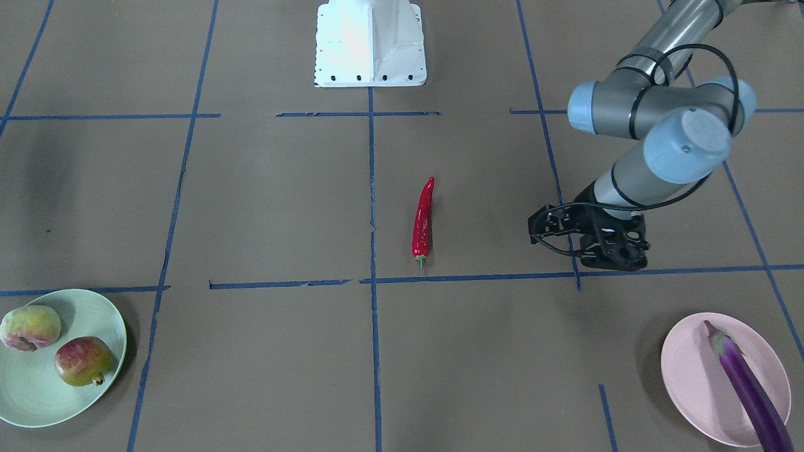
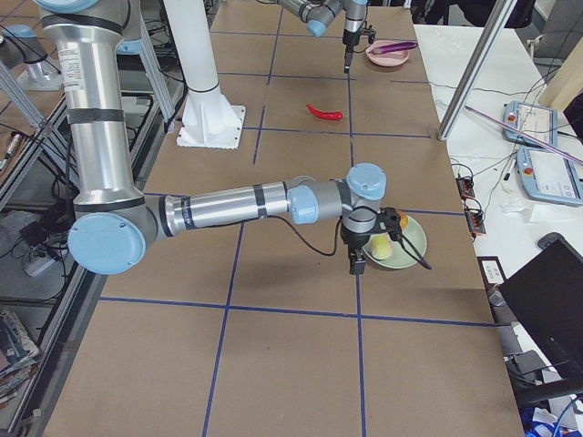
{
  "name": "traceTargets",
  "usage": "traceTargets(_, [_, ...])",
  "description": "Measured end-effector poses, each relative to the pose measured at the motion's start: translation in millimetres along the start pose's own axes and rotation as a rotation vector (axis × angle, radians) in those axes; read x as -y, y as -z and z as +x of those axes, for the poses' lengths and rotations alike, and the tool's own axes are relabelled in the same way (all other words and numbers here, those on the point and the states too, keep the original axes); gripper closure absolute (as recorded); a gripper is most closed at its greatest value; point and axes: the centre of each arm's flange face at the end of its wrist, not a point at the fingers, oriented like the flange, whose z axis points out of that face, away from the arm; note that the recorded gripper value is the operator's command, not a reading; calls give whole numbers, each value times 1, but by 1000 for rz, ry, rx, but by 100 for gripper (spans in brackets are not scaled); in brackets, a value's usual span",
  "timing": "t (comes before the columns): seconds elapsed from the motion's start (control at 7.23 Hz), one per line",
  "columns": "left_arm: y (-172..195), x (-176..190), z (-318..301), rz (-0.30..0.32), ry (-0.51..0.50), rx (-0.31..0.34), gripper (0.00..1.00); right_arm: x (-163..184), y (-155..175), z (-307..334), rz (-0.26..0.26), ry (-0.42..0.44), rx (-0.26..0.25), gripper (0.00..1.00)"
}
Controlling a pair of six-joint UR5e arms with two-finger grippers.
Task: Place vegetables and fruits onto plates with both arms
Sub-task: 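Lower the left gripper onto the red chili pepper and grasp it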
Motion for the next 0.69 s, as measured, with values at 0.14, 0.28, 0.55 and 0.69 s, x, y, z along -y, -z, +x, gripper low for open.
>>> traceTargets(0.14, [-17,-12,45,13,28,9,0,-34,-1,23,-12,11,12,0])
traceTargets(0.28, [-37,-26,86,39,48,29,0,-51,-1,34,-15,14,32,0])
traceTargets(0.55, [-79,-53,158,79,76,62,1,-60,0,40,-14,17,46,0])
traceTargets(0.69, [-97,-61,184,94,86,81,15,-62,-1,40,-14,17,48,0])
